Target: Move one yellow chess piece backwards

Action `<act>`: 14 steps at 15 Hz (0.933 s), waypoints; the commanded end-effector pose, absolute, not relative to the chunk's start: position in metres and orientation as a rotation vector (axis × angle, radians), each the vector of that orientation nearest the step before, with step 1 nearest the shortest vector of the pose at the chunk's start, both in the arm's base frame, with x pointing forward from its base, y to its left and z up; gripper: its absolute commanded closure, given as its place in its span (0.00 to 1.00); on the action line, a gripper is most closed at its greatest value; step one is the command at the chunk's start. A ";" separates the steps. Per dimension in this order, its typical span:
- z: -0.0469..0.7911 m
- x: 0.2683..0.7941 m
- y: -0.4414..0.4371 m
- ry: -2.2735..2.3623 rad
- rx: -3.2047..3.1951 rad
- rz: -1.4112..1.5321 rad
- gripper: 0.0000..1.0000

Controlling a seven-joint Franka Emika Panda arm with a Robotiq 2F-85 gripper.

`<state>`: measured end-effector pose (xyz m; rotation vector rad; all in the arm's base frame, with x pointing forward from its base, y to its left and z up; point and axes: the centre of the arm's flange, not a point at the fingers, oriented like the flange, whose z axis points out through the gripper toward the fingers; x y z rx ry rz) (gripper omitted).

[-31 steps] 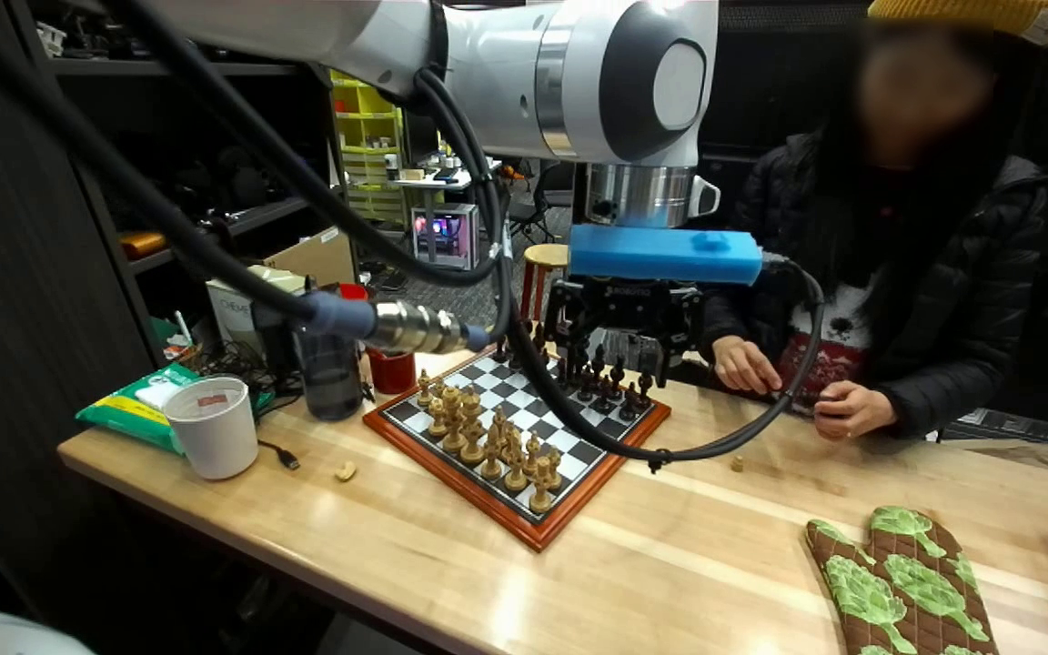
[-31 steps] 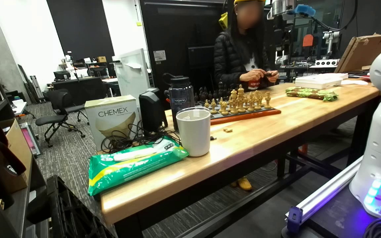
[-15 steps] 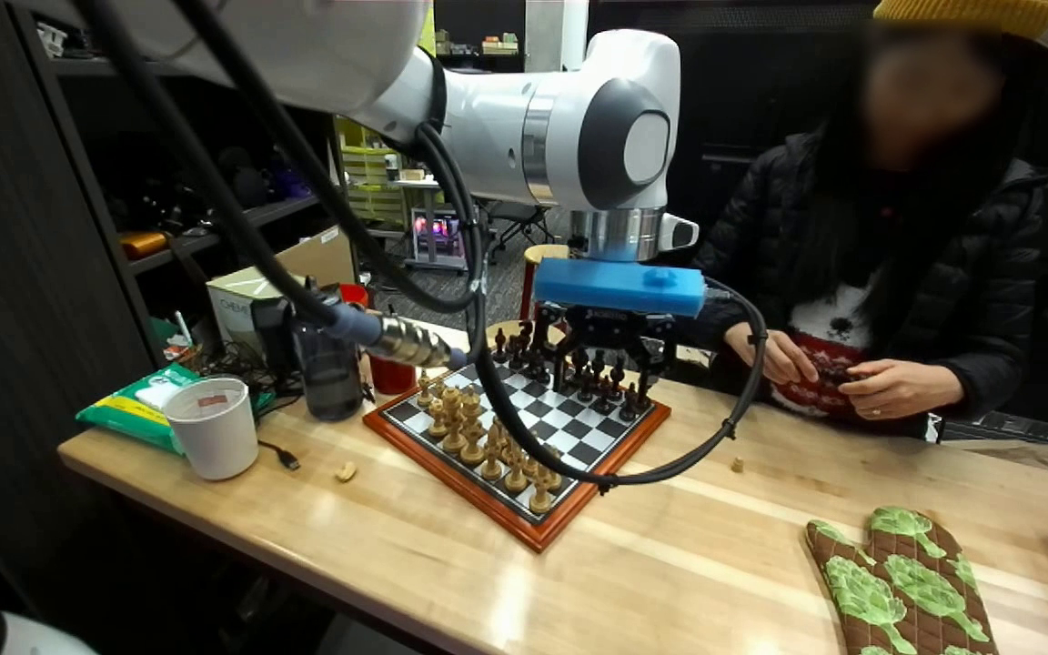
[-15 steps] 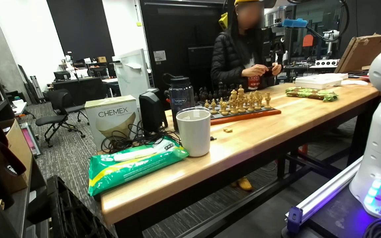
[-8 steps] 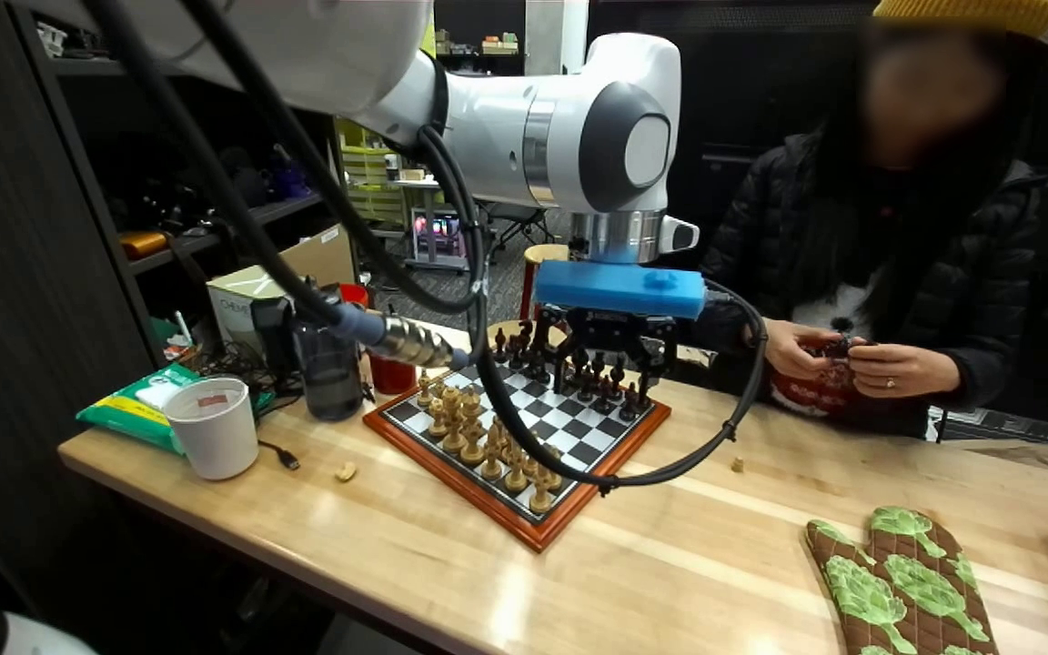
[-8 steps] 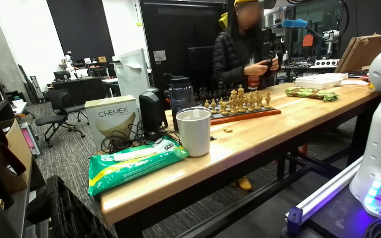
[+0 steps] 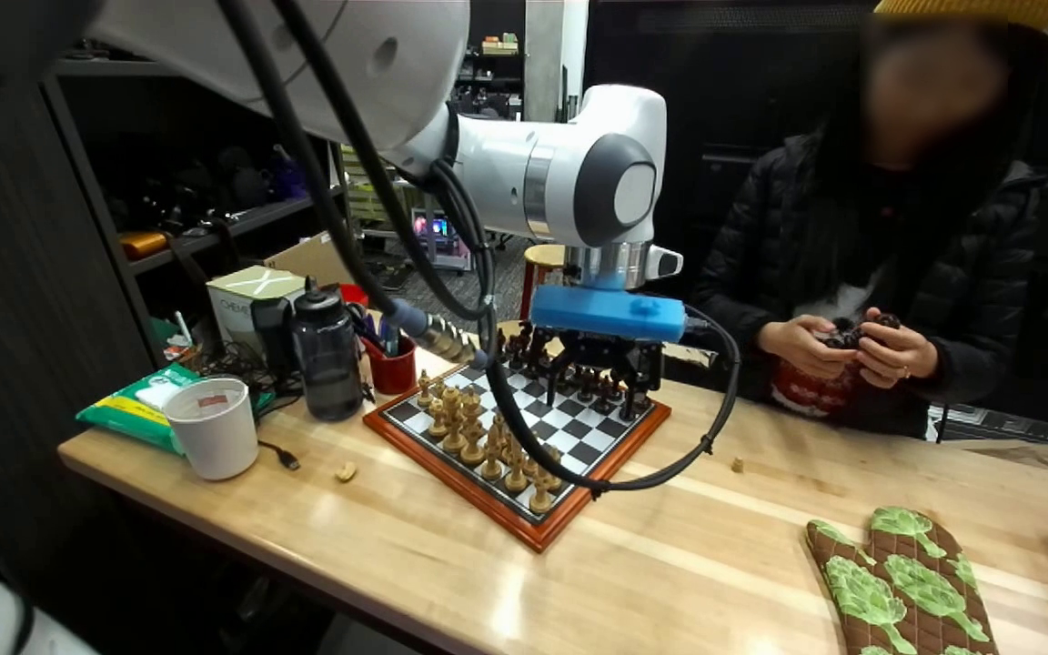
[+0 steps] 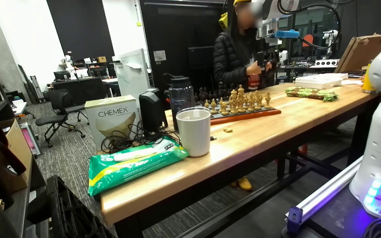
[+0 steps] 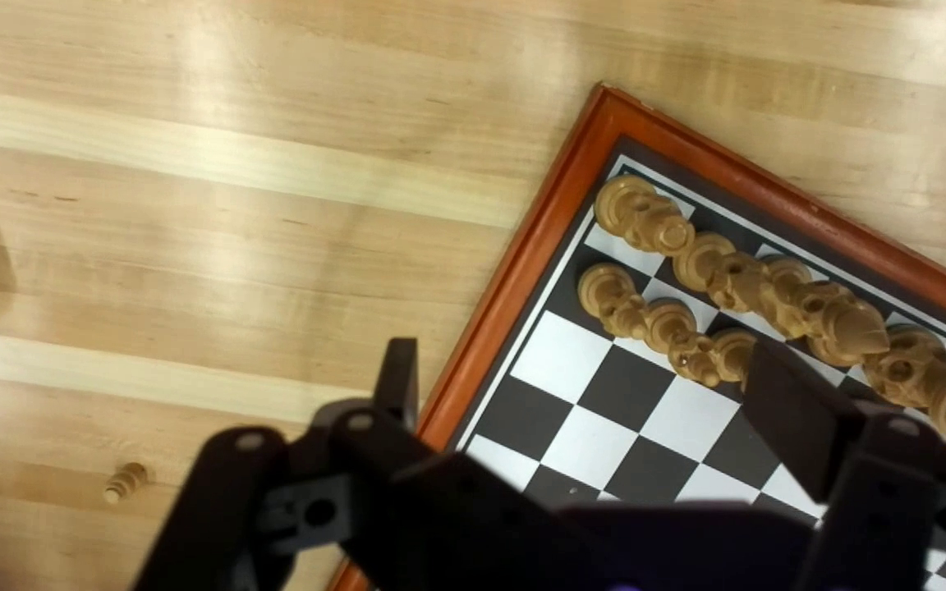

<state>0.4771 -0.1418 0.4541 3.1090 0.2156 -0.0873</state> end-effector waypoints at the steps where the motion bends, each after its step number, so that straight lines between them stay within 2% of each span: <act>1: 0.441 0.484 -0.139 0.140 3.131 -0.029 0.00; 8: 0.410 0.484 -0.143 -0.076 3.199 0.028 0.00; 14: 0.408 0.488 -0.146 -0.038 3.190 -0.016 0.00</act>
